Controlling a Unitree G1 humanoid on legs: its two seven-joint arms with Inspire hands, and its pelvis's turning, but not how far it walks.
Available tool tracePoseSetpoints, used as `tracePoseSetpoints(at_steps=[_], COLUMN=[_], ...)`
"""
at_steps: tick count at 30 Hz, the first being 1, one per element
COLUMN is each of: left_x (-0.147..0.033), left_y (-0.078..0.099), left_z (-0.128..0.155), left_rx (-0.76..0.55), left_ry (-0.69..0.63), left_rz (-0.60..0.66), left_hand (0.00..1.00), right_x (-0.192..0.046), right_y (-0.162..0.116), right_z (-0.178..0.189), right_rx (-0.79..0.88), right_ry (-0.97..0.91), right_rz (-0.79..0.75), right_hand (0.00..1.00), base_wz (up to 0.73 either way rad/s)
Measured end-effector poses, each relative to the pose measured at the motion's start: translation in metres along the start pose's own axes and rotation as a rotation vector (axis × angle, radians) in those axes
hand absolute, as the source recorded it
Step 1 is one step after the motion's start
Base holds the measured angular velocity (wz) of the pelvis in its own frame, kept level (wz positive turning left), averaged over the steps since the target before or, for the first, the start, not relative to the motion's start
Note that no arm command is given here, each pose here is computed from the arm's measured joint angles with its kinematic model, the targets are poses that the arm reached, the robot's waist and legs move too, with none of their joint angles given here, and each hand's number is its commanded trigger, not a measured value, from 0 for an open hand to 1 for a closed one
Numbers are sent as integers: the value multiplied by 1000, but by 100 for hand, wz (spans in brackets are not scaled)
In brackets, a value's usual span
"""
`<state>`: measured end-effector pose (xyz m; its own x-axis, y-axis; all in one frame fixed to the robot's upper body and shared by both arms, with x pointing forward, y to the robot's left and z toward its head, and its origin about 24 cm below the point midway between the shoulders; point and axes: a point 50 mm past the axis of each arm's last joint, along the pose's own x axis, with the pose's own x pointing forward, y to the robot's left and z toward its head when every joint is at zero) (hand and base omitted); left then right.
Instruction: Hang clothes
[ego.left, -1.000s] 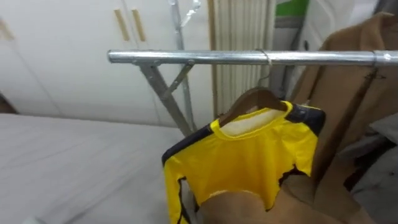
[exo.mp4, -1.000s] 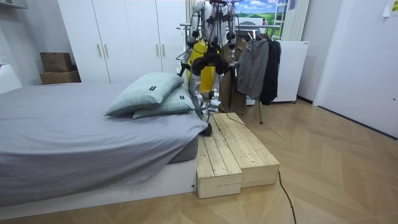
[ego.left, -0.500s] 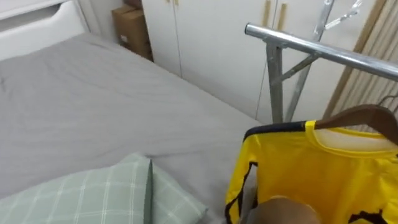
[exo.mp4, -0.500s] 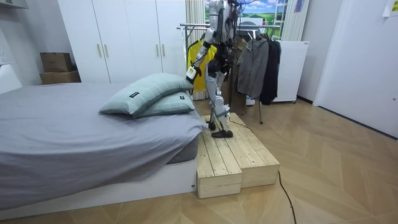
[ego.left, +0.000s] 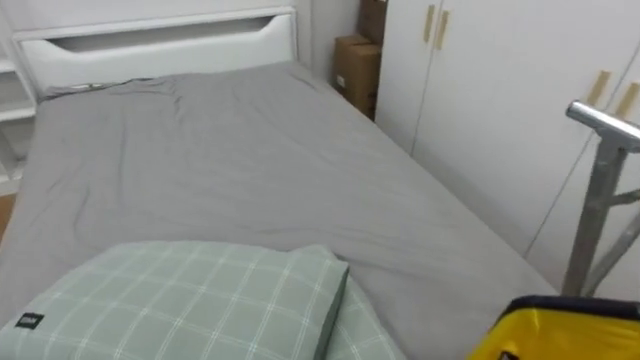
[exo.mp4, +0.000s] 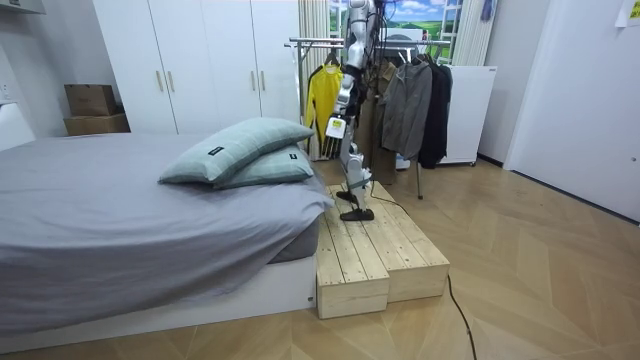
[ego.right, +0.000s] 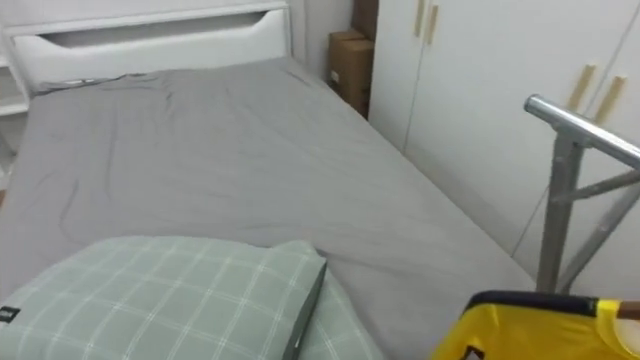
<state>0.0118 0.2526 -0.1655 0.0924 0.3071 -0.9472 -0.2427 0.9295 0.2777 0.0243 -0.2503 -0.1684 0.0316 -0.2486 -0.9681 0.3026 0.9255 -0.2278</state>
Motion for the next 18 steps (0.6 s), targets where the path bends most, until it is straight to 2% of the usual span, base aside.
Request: tracePoseSetpoints(at_steps=[7,11,18], left_x=[0,0,-3], left_y=[2,2,-1], left_z=[-3,-9,-31], left_rx=[23,118,262], left_ry=[14,49,128], left_rz=[22,31,26], left_hand=[0,0,0], right_x=[-1,-2,-2], right_y=[5,10,12], right_z=[7,18,15], right_rx=[-53,-95,-118], right_ry=[-40,-78,-89], right_rz=[-3,-3,14], right_hand=[0,0,0], base_wz=[14,0,10])
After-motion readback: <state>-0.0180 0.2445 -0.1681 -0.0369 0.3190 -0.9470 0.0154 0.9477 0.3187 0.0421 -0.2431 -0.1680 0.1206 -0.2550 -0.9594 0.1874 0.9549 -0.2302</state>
